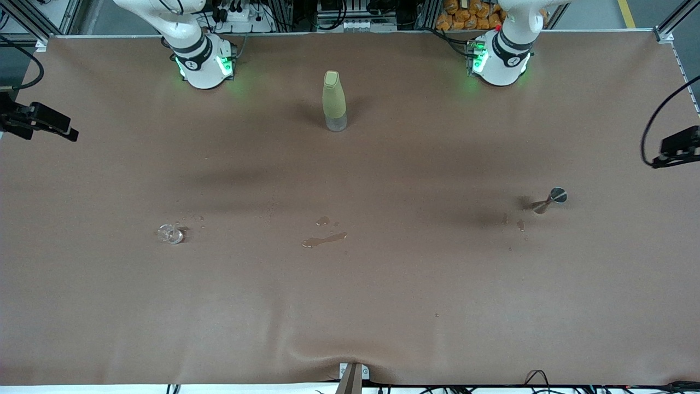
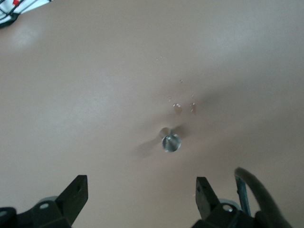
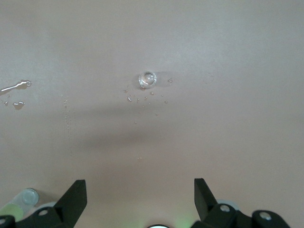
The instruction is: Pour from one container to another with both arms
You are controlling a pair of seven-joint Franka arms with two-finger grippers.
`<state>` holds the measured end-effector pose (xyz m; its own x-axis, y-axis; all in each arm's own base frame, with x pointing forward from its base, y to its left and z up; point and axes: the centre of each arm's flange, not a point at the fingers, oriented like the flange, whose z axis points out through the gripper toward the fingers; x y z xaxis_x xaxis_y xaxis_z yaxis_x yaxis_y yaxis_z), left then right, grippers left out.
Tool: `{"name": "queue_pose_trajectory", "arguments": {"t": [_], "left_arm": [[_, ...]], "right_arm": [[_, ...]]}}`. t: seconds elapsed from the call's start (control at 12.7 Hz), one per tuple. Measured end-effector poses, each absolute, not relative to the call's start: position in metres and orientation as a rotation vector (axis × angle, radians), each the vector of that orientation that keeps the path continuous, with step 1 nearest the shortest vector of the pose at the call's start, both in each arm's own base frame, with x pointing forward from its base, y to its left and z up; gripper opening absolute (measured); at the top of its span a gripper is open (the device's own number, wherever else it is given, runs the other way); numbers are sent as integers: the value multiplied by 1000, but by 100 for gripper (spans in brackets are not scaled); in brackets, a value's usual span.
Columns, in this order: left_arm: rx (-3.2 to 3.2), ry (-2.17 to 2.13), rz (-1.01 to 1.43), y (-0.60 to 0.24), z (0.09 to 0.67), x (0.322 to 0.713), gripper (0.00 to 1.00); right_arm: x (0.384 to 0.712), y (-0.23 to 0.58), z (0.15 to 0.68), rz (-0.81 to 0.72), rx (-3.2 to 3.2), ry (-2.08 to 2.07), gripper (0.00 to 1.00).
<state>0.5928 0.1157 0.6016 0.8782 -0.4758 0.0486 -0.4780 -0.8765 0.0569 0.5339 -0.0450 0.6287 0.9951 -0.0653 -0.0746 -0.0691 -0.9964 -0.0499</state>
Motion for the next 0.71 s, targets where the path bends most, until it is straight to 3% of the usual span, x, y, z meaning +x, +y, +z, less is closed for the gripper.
{"name": "queue_pose_trajectory", "arguments": {"t": [0.31,0.71], "left_arm": [[2901,-947,36,168,595,579,100],[2775,-1008,101,224,570,571,100]], "right_arm": [[534,-47,629,112,-3091,43,100],[529,-86,628,124,-3105,-406,100]]}}
